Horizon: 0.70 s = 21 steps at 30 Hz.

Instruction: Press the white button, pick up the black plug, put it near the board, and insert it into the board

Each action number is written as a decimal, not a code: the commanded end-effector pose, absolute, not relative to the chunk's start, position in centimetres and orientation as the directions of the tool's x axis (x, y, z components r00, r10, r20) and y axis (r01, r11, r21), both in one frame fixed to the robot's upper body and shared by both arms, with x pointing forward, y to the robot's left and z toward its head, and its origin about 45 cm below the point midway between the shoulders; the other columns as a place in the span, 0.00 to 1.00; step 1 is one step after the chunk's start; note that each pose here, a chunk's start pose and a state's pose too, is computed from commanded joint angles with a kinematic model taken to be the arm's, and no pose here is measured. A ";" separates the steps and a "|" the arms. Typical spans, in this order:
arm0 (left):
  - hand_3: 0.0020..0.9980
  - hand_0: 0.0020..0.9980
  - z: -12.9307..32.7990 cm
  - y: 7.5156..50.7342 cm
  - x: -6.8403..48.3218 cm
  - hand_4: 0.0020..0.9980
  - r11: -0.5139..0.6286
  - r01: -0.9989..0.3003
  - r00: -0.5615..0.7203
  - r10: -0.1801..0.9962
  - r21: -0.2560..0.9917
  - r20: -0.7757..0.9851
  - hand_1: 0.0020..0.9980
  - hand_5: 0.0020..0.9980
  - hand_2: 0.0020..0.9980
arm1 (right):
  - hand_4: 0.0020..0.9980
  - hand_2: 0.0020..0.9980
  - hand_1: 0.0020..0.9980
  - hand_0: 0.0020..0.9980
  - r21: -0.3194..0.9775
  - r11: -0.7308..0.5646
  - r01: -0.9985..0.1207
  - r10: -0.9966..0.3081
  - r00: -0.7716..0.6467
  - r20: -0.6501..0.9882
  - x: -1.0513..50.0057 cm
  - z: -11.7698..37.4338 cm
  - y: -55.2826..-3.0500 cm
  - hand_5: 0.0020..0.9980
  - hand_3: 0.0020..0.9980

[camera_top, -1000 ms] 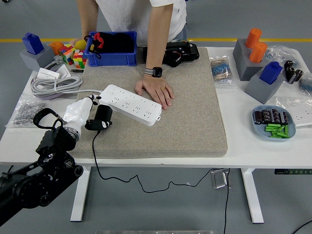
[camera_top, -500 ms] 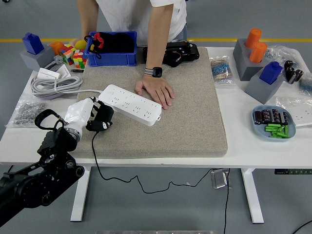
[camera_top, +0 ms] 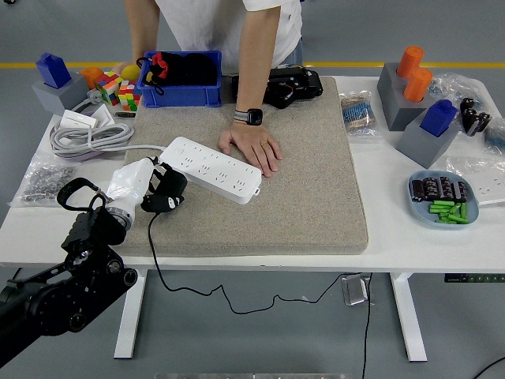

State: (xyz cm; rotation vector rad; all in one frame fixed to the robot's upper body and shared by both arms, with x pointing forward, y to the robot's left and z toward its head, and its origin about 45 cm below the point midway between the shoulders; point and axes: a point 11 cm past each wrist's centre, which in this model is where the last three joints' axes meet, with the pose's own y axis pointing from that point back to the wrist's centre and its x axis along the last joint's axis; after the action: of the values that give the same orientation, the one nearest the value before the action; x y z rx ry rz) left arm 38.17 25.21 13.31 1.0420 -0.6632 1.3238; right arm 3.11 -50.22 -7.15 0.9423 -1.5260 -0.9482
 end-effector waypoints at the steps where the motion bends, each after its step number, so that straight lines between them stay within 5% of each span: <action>1: 0.58 0.17 13.3 25.2 38.2 0.64 -0.070 -0.972 0.169 0.456 0.225 0.874 0.27 0.00 0.33 | 0.67 0.69 0.70 0.81 0.923 0.374 -0.085 -0.923 -0.131 0.362 3.1 -7.1 -50.2 0.44 0.63; 6: 0.58 0.17 13.2 25.6 38.3 0.64 -0.069 -0.973 0.156 0.509 0.221 0.846 0.27 0.00 0.33 | 0.67 0.69 0.70 0.81 0.922 0.378 -0.088 -0.922 -0.132 0.365 3.1 -7.2 -50.2 0.44 0.63; 7: 0.54 0.16 13.1 25.7 38.3 0.56 -0.072 -0.972 0.155 0.521 0.224 0.839 0.23 0.00 0.27 | 0.67 0.68 0.70 0.80 0.921 0.378 -0.088 -0.921 -0.133 0.366 3.1 -7.2 -50.2 0.44 0.63; 21: 0.55 0.15 12.9 27.3 38.6 0.54 -0.110 -0.955 0.141 0.651 0.276 0.746 0.22 0.00 0.23 | 0.66 0.68 0.70 0.80 0.919 0.383 -0.094 -0.919 -0.136 0.370 3.2 -7.1 -50.2 0.44 0.63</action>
State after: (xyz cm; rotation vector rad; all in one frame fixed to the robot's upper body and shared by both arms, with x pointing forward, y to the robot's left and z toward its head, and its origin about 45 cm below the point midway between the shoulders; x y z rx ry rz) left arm 38.60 27.28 12.90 0.9157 -0.4313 1.4316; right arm 3.18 -50.23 -7.14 0.9405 -1.5389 -0.9370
